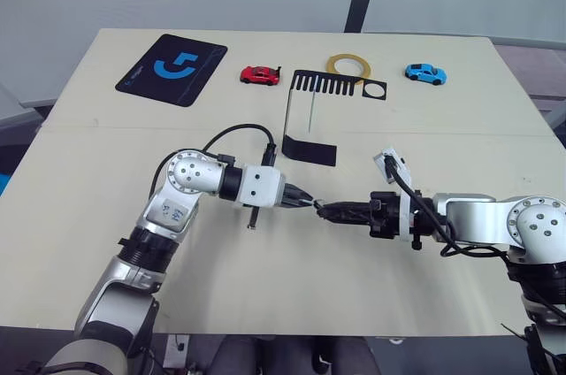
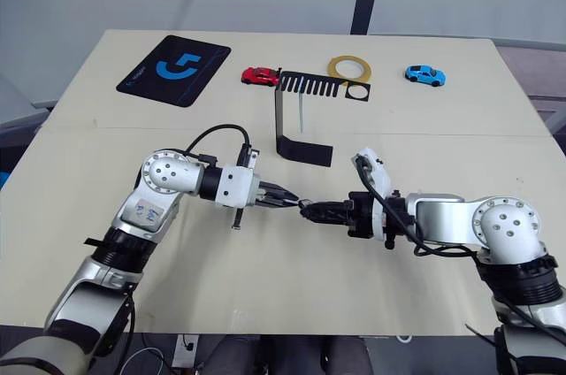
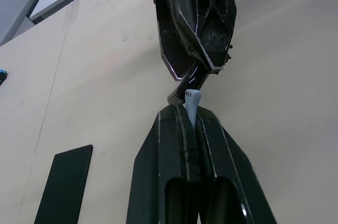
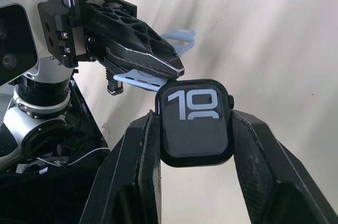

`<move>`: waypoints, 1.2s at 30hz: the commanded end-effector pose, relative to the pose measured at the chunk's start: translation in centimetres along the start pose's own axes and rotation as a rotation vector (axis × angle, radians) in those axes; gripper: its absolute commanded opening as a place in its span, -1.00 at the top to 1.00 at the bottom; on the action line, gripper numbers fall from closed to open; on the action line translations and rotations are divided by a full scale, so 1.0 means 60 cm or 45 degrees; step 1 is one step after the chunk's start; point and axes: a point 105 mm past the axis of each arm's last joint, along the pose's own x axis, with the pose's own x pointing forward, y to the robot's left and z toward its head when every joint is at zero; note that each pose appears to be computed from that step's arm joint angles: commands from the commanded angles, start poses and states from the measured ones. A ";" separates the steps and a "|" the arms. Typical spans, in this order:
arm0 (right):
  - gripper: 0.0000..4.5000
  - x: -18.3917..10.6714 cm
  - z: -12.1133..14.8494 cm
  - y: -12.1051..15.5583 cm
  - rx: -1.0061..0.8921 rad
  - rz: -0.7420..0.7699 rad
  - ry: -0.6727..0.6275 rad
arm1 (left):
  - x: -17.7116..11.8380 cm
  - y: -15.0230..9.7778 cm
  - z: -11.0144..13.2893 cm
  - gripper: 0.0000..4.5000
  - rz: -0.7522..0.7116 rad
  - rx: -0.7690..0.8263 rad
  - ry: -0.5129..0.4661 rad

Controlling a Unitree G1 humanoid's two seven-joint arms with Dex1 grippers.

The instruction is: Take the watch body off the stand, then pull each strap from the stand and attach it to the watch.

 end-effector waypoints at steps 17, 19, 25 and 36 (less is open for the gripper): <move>0.32 0.004 0.005 0.029 -0.026 0.067 -0.014 | 0.024 0.012 0.019 1.00 0.019 0.072 -0.014; 0.32 0.004 0.007 0.031 -0.029 0.074 -0.016 | 0.026 0.014 0.016 1.00 0.030 0.071 -0.002; 0.32 0.005 0.007 0.033 -0.037 0.075 -0.016 | 0.028 0.017 0.013 1.00 0.044 0.067 0.010; 0.32 0.007 0.004 0.033 -0.046 0.070 -0.015 | 0.035 0.019 0.013 1.00 0.056 0.052 0.004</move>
